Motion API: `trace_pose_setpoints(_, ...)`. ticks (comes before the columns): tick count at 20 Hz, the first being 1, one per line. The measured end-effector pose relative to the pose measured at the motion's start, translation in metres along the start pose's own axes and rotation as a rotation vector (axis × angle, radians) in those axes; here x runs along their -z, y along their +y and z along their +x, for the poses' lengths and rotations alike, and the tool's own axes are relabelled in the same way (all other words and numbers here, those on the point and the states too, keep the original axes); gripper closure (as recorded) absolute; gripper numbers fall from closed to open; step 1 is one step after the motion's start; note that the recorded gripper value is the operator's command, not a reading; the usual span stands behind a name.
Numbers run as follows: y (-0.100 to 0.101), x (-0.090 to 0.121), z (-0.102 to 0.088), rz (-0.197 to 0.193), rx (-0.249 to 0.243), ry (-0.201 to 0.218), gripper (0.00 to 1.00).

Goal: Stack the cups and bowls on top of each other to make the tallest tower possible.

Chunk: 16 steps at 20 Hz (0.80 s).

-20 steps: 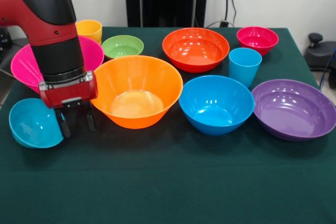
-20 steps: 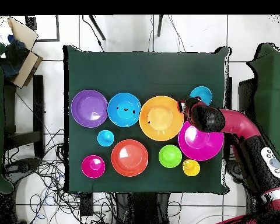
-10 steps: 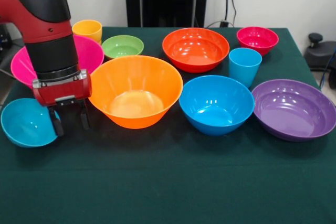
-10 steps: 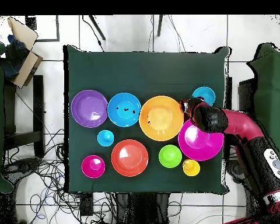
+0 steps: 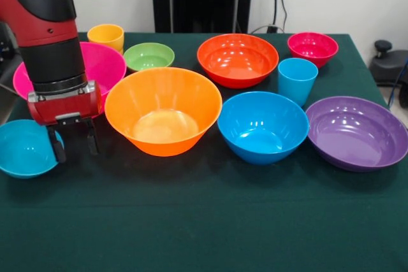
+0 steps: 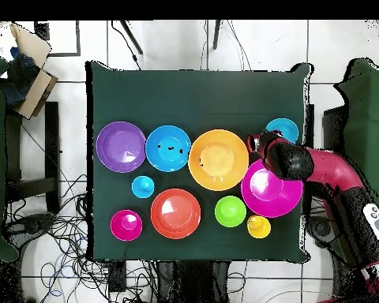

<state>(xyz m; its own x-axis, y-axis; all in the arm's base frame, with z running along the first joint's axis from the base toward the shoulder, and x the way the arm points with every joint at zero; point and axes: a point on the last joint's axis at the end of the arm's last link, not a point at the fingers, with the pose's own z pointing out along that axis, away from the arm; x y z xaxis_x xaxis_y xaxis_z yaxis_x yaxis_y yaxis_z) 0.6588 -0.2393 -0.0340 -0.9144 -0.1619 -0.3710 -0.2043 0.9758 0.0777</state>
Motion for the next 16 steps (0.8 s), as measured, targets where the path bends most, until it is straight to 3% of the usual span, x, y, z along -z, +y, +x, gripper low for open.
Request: trace_pose_setpoints(16, -0.013, 0.011, -0.009, -0.009, -0.037, -0.043, 0.00)
